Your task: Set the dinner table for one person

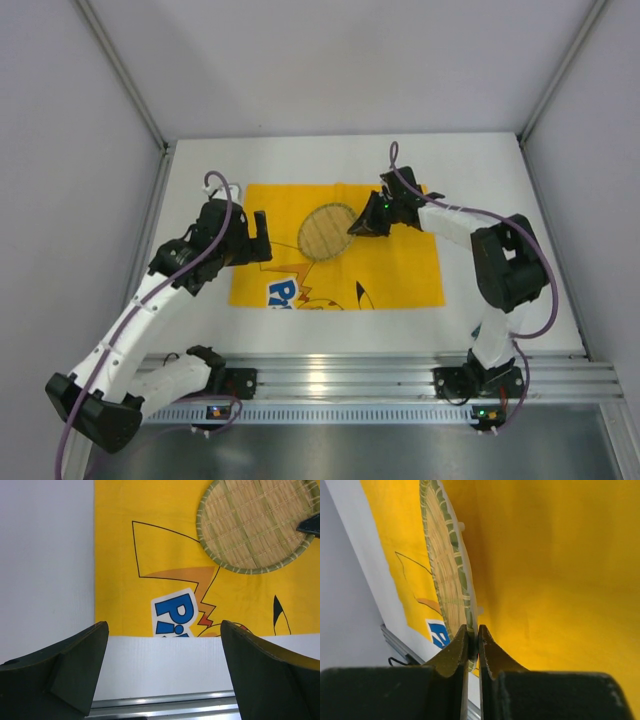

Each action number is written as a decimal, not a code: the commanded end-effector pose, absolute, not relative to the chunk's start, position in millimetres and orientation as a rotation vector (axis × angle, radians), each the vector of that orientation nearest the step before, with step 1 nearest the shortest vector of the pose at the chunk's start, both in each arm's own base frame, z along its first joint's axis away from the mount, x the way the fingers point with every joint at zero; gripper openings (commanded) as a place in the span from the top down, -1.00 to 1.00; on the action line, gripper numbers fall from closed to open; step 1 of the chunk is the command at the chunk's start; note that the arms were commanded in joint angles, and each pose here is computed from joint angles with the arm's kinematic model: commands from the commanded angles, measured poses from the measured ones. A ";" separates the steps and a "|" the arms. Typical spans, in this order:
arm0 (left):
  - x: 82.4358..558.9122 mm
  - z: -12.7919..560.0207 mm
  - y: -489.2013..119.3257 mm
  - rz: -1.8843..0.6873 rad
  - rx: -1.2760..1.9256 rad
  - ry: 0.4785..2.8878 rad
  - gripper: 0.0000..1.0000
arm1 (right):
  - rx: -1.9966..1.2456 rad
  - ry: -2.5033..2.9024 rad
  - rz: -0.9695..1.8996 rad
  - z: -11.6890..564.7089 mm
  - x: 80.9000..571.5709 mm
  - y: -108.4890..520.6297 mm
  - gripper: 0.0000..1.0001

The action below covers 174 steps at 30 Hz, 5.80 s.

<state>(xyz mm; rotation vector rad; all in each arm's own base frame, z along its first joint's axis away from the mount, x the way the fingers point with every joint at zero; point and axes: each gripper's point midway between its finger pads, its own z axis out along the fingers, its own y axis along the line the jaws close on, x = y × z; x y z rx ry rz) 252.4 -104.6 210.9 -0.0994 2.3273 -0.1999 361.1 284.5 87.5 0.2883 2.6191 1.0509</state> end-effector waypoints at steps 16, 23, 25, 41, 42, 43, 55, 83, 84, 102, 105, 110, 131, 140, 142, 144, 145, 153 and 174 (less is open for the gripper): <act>239.8 207.4 -90.0 -0.162 -0.137 2.329 -0.98 | 0.145 2.659 0.802 93.8 352.8 243.7 -0.07; 247.6 202.7 -97.8 -0.182 -0.113 2.338 -0.98 | 0.158 2.539 0.645 166.6 343.3 174.0 -0.23; 249.3 199.9 -100.8 -0.197 -0.107 2.340 -0.98 | 0.296 2.504 0.524 170.5 336.9 120.1 -0.29; 274.4 200.9 -132.4 -0.301 -0.001 2.358 -0.98 | 1.410 2.596 -0.135 35.2 198.5 -93.5 -0.26; 274.2 201.0 -132.0 -0.299 -0.001 2.359 -0.98 | 1.427 2.576 -0.151 37.8 199.1 -98.8 -0.26; 272.1 203.9 -131.7 -0.308 -0.004 2.351 -0.98 | 1.432 2.561 -0.169 39.9 199.8 -102.7 -0.25; 243.3 200.6 -114.3 -0.315 -0.099 2.331 -0.98 | 1.508 2.572 -0.255 11.9 194.2 -121.1 -0.01; 220.5 181.8 -100.1 -0.308 -0.224 2.347 -0.98 | 0.597 2.702 -0.358 83.4 398.0 -23.8 -0.31; 220.7 181.9 -99.6 -0.305 -0.226 2.346 -0.98 | 0.591 2.687 -0.378 89.3 398.3 -27.0 -0.44; 245.8 176.7 -117.1 -0.302 -0.124 2.384 -0.98 | 0.587 2.690 -0.003 92.8 376.2 32.5 -0.01; 247.1 178.6 -116.4 -0.293 -0.114 2.380 -0.98 | 0.594 2.699 0.033 85.1 380.2 44.4 0.02; 243.3 177.4 -111.1 -0.273 -0.124 2.380 -0.98 | 0.584 2.735 0.003 65.1 383.9 52.4 0.03; 233.2 164.8 -100.4 -0.229 -0.173 2.400 -0.98 | 0.718 2.773 -0.107 15.6 377.3 18.2 0.12; 238.2 151.0 -103.9 -0.213 -0.164 2.437 -0.98 | 0.782 2.733 -0.063 12.4 377.6 4.3 0.19; 238.7 150.5 -104.1 -0.212 -0.164 2.438 -0.98 | 0.790 2.712 -0.048 16.6 379.8 3.5 0.19; 238.6 149.2 -103.9 -0.209 -0.166 2.442 -0.98 | 0.783 2.689 0.011 19.7 385.7 9.4 0.17; 238.6 148.3 -103.3 -0.203 -0.167 2.445 -0.97 | 0.830 2.665 0.022 21.5 386.8 -1.1 0.16; 238.9 145.3 -101.2 -0.181 -0.176 2.455 -0.98 | 0.894 2.673 -0.018 10.7 385.2 -12.7 0.24; 240.7 149.3 -103.5 -0.174 -0.138 2.477 -0.97 | 0.806 2.450 -0.369 136.4 432.9 -78.7 1.00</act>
